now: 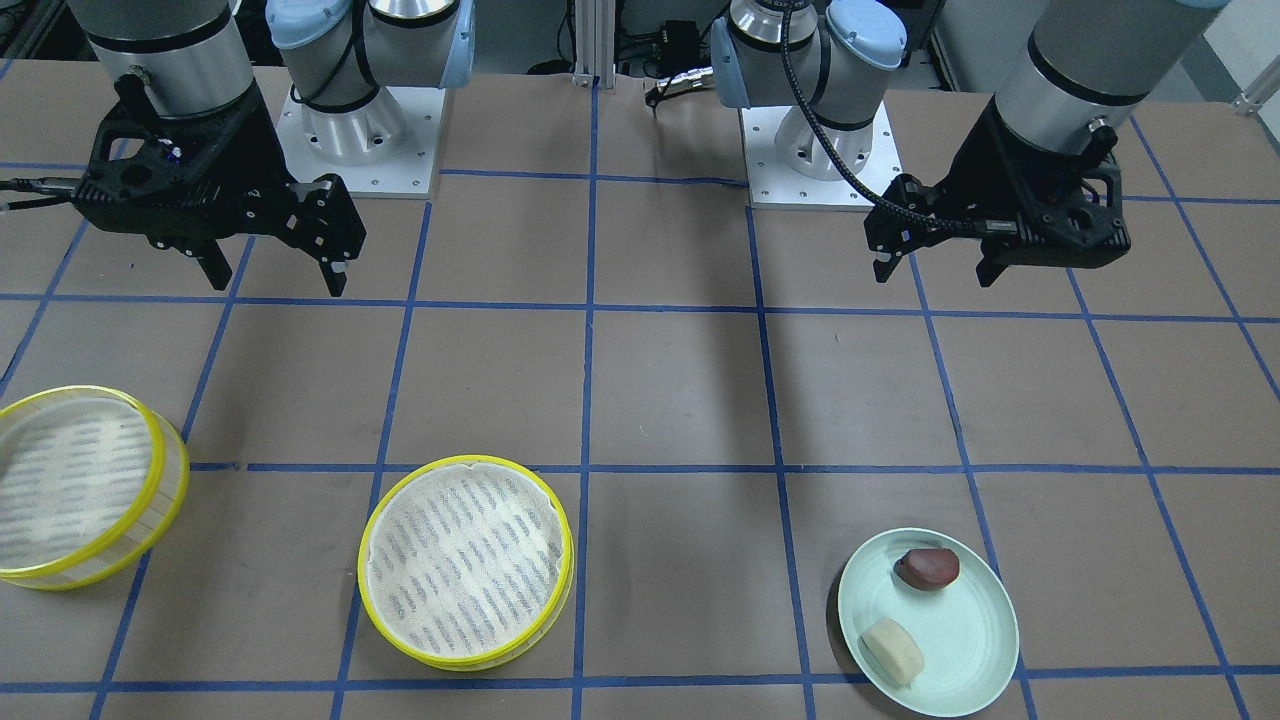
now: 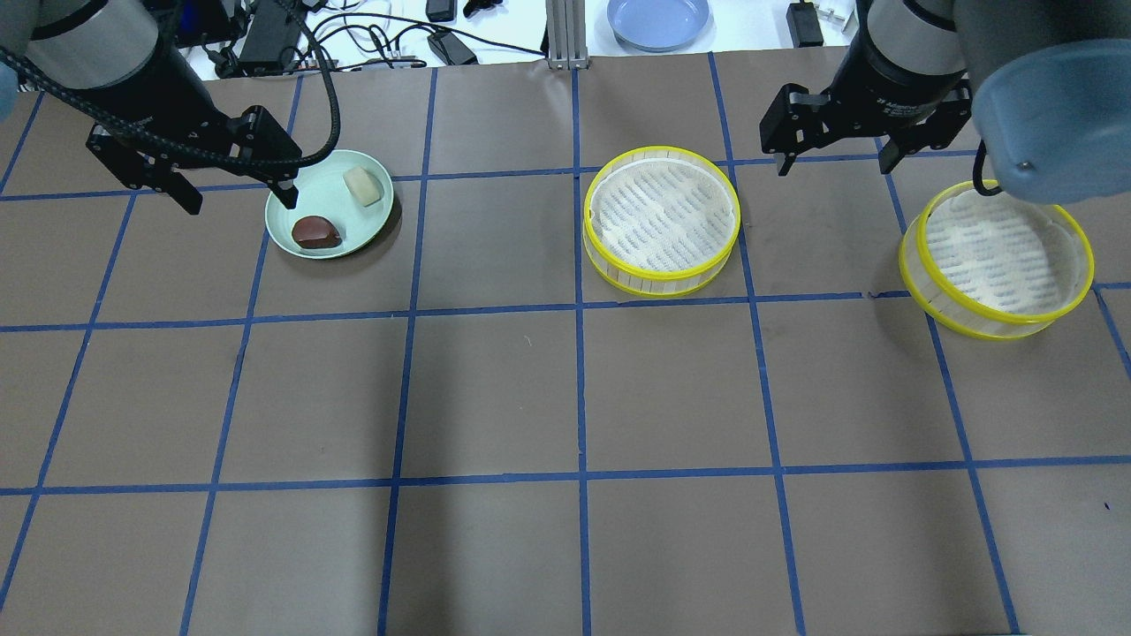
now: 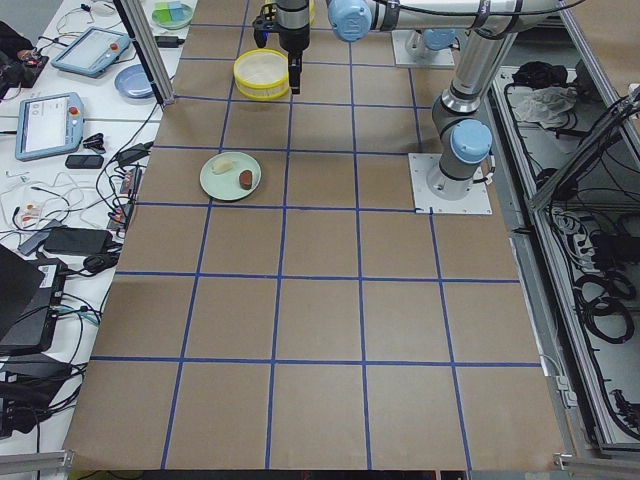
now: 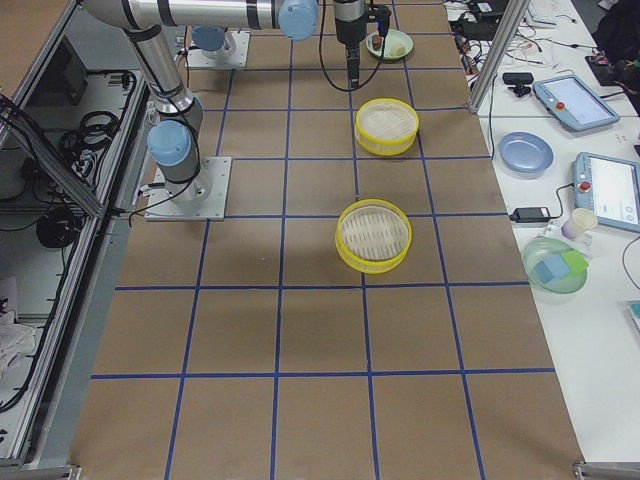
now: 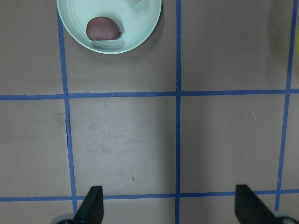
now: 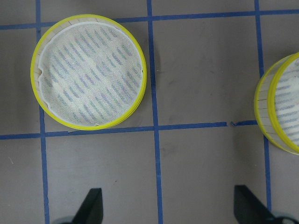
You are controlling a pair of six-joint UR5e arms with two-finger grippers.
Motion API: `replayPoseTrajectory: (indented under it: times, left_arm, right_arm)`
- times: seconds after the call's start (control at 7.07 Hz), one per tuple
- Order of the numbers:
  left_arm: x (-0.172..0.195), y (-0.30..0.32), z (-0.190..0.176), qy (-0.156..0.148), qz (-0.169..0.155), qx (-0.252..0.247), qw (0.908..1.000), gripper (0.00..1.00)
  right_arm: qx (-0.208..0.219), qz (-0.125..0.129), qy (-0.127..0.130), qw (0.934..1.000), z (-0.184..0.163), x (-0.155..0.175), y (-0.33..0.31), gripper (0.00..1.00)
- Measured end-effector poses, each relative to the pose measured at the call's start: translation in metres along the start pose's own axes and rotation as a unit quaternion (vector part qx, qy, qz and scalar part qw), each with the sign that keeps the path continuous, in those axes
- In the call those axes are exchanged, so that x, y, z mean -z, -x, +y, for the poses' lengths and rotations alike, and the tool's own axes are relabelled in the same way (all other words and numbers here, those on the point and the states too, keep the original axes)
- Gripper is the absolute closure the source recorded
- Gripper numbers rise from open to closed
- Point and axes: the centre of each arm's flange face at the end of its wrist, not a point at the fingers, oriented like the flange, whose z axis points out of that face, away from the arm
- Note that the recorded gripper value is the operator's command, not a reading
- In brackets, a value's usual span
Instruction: Stack buns with steamer
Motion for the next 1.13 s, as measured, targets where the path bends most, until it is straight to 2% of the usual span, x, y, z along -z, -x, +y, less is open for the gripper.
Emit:
replayPoseTrajectory:
  times: [0.42, 0.71, 0.85, 0.99, 1.13]
  left_arm:
    - [-0.004, 0.006, -0.004, 0.002, 0.001, 0.005, 1.0000, 0.00]
    - [-0.010, 0.019, -0.012, 0.003, 0.003, 0.013, 0.9999, 0.00]
    - [-0.015, 0.034, -0.018, 0.003, 0.004, 0.021, 0.9998, 0.00]
    - [-0.022, 0.046, -0.028, -0.002, 0.003, 0.027, 0.9996, 0.00]
    - [-0.037, 0.055, -0.046, -0.018, 0.002, 0.031, 0.9994, 0.00]
  right_arm:
    - [-0.001, 0.000, 0.000, 1.0000, 0.000, 0.000, -0.001, 0.00]
    - [-0.016, 0.004, 0.017, 0.9997, -0.017, -0.020, -0.029, 0.00]
    - [-0.020, 0.007, 0.026, 0.9994, -0.032, -0.034, -0.070, 0.00]
    - [-0.006, 0.013, 0.034, 0.9993, -0.044, -0.044, -0.127, 0.00]
    - [0.004, 0.016, 0.045, 0.9988, -0.051, -0.057, -0.193, 0.00]
